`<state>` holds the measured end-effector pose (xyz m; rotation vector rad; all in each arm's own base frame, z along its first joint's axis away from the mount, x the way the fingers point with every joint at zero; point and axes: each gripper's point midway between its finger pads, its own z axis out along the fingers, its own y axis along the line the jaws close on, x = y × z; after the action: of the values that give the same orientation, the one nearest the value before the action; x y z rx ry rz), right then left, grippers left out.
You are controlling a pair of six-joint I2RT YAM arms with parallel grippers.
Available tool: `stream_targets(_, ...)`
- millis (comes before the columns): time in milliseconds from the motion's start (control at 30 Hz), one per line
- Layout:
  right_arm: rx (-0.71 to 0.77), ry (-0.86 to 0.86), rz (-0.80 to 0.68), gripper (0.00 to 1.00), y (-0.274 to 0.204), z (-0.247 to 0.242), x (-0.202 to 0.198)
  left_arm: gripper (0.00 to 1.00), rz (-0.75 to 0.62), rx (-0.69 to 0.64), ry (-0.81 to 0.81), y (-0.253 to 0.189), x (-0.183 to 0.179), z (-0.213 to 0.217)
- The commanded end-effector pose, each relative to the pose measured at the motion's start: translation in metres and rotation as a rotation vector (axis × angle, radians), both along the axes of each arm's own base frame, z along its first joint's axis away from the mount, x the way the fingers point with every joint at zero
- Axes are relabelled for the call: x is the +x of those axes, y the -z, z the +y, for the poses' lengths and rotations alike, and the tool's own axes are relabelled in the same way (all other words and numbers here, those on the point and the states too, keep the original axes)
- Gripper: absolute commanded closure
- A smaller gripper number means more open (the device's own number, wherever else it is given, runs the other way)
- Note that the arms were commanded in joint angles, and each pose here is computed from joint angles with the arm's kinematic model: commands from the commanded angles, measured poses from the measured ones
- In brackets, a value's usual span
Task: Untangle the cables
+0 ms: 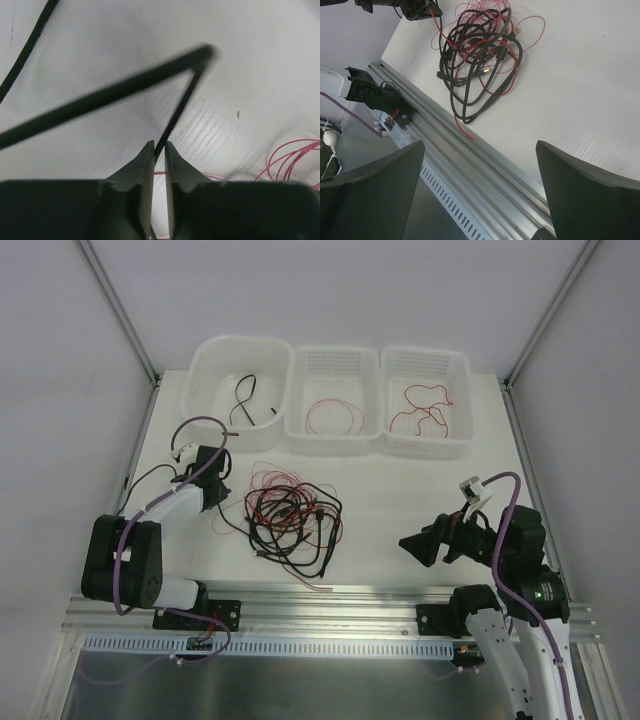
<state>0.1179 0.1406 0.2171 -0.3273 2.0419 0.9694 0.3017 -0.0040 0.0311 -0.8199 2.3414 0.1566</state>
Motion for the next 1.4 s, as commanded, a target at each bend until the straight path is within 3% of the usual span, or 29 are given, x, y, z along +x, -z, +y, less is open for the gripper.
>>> stream_targets(0, 0.063, -0.049, -0.008, 0.00, -0.010, 0.012, 0.003, 0.92, -0.052, -0.024, 0.019, -0.014, 0.014, -0.004)
stream_targets(67, 0.072, -0.056, -0.016, 0.00, -0.013, 0.014, 0.005, 1.00, -0.048, -0.018, 0.026, -0.013, 0.012, -0.003)
stream_targets(433, 0.064, -0.148, 0.008, 0.00, -0.019, 0.049, 0.007, 1.00, -0.214, -0.117, 0.218, -0.069, 0.012, -0.036)
stream_targets(567, -0.065, -0.232, 0.035, 0.00, -0.008, 0.079, 0.003, 1.00, -0.308, -0.150, 0.322, -0.102, 0.004, -0.054)
stream_targets(600, -0.110, -0.204, -0.016, 0.00, -0.019, 0.081, 0.012, 1.00, -0.312, -0.152, 0.341, -0.106, 0.000, -0.056)
stream_targets(667, -0.249, -0.232, -0.017, 0.00, -0.007, 0.100, 0.014, 1.00, -0.365, -0.160, 0.397, -0.124, -0.007, -0.062)
stream_targets(833, -0.328, -0.323, -0.107, 0.01, -0.031, 0.154, 0.022, 1.00, -0.500, -0.162, 0.515, -0.166, -0.028, -0.070)
stream_targets(867, -0.331, -0.330, -0.101, 0.06, -0.032, 0.163, 0.025, 1.00, -0.550, -0.178, 0.563, -0.180, -0.036, -0.077)
stream_targets(933, -0.343, -0.342, -0.084, 0.12, -0.027, 0.186, 0.035, 1.00, -0.609, -0.197, 0.602, -0.198, -0.047, -0.082)
stream_targets(1067, -0.366, -0.387, -0.040, 0.17, -0.009, 0.223, 0.045, 1.00, -0.665, -0.254, 0.661, -0.214, -0.066, -0.092)
stream_targets(1367, -0.466, -0.304, -0.020, 0.18, 0.053, 0.273, 0.092, 1.00, -0.712, -0.381, 0.761, -0.236, -0.093, -0.114)
